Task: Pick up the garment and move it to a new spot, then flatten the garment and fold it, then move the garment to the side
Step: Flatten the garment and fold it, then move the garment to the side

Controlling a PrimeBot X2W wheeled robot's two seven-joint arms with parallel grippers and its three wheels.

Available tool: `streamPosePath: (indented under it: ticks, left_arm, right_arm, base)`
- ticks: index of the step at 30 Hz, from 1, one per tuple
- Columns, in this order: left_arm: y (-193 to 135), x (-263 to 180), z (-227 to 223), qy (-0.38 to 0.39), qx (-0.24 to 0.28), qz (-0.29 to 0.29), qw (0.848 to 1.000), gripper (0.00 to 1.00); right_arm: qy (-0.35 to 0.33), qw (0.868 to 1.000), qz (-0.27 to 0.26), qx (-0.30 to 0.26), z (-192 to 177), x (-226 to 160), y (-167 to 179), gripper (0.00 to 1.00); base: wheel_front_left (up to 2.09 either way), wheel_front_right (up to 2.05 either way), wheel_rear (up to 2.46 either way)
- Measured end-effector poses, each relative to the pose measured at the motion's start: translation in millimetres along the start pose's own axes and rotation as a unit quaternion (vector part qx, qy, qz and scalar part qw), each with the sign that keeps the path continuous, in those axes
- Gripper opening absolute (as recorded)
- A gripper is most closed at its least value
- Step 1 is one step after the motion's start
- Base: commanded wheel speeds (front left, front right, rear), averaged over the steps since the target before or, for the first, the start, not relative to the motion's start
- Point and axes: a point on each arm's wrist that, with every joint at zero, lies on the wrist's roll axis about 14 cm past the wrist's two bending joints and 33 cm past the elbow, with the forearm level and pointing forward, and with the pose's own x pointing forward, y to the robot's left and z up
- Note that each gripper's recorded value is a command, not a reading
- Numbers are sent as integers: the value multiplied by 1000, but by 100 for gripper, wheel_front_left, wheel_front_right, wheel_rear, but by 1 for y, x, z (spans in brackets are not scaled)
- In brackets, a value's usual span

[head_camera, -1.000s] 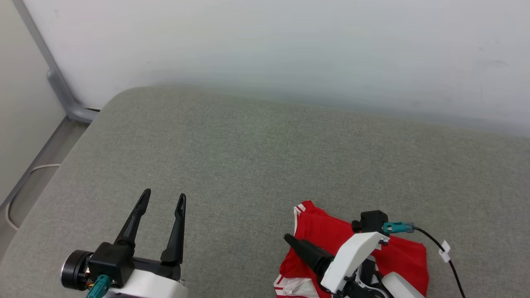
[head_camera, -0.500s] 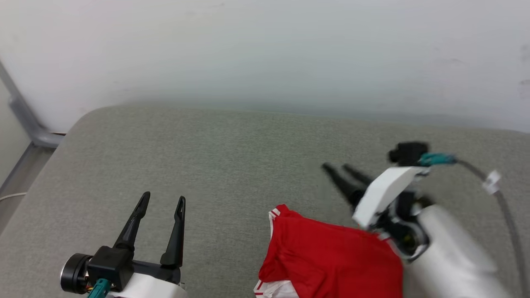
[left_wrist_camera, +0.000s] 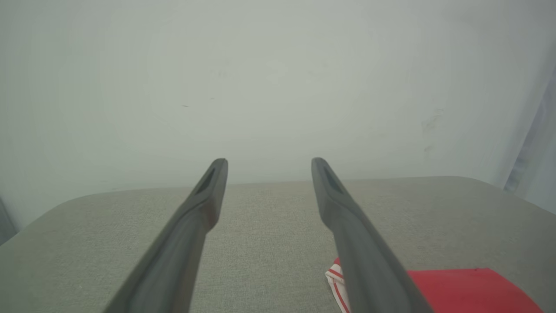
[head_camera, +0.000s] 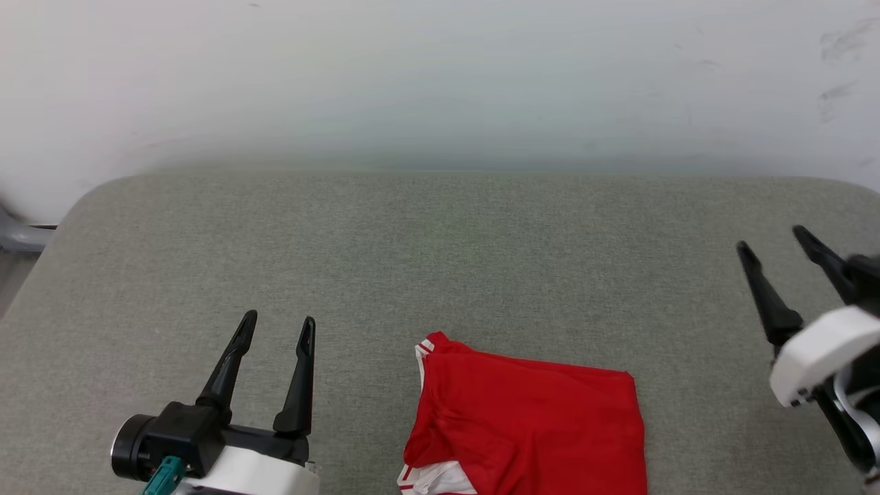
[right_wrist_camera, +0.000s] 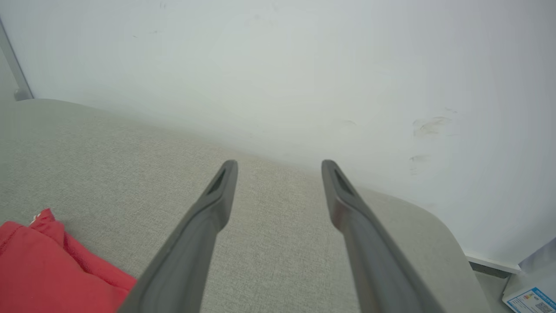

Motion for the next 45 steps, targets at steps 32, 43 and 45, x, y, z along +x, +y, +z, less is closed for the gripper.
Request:
streamPosePath:
  ticks: [32, 43, 45]
  left_arm:
    - [-3, -9, -24, 35, -44, 11, 998, 100]
    - [-2, -8, -27, 39, -43, 12, 998, 100]
    - [-2, -7, -27, 40, -42, 12, 998, 100]
  right_arm:
    - [-57, 990, -85, 92, -45, -61, 15, 100]
    - [8, 994, -40, 103, -55, -50, 33, 100]
    - [56, 992, -17, 109, -64, -47, 42, 100]
  base:
    - [0, 0, 0]
    - [0, 0, 0]
    - [0, 0, 0]
